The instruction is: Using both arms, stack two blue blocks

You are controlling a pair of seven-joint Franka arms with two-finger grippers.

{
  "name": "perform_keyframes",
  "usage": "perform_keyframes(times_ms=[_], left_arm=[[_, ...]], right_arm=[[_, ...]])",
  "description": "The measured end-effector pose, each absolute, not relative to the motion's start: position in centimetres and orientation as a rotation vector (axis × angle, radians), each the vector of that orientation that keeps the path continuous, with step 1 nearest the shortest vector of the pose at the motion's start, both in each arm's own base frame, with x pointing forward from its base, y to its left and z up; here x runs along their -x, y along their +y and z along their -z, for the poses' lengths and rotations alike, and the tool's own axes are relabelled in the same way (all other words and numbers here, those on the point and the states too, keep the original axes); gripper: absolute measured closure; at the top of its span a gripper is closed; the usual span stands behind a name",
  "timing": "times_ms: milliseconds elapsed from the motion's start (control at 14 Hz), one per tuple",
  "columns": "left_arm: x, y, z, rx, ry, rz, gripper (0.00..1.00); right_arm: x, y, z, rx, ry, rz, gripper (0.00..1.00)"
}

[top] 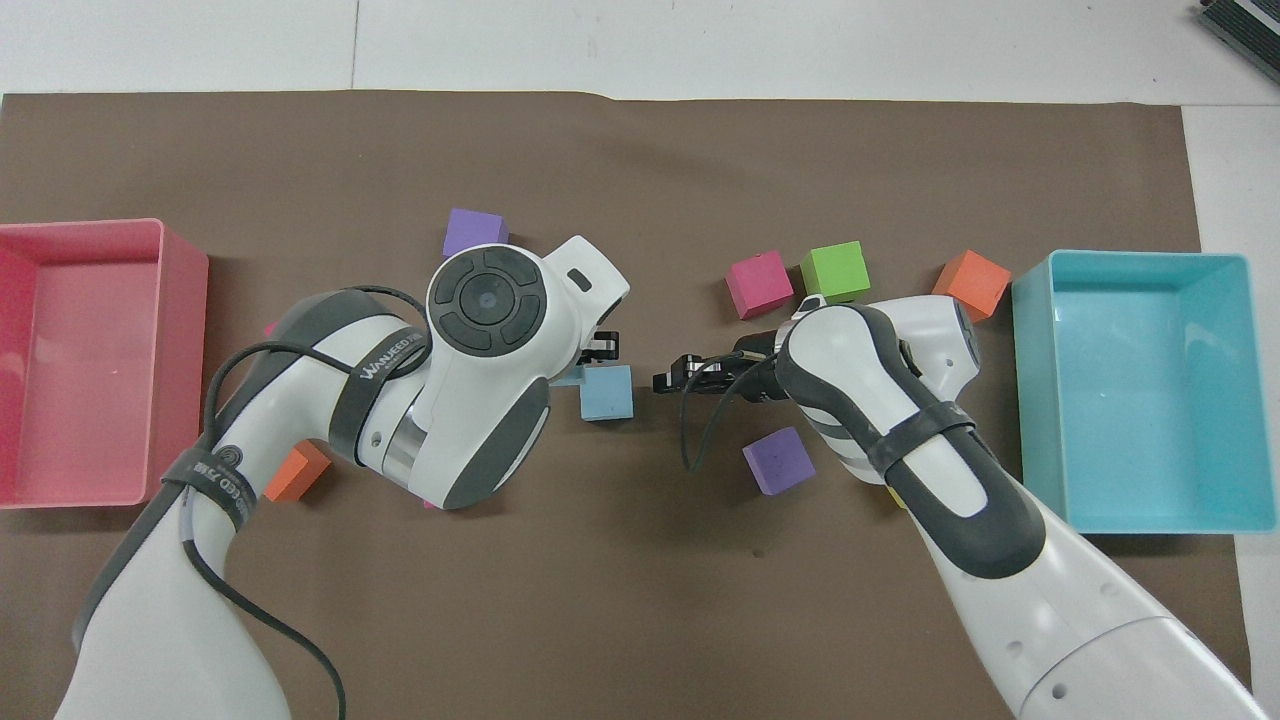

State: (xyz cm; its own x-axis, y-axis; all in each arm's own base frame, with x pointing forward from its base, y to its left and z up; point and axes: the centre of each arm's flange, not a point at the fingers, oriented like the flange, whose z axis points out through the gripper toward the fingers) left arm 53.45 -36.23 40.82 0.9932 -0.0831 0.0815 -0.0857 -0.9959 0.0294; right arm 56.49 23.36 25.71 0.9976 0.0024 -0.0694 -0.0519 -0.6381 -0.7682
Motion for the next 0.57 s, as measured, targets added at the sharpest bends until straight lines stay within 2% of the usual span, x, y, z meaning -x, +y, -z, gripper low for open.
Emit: perform_keyframes(times_ms=[573], left_arm=[[-52.6,-38.5,-38.6,-3.1,-0.077,-0.114,0.41]], right_arm=[[-56.5,23.4,-25.7,2.262,0.034,-0.08,0.99]])
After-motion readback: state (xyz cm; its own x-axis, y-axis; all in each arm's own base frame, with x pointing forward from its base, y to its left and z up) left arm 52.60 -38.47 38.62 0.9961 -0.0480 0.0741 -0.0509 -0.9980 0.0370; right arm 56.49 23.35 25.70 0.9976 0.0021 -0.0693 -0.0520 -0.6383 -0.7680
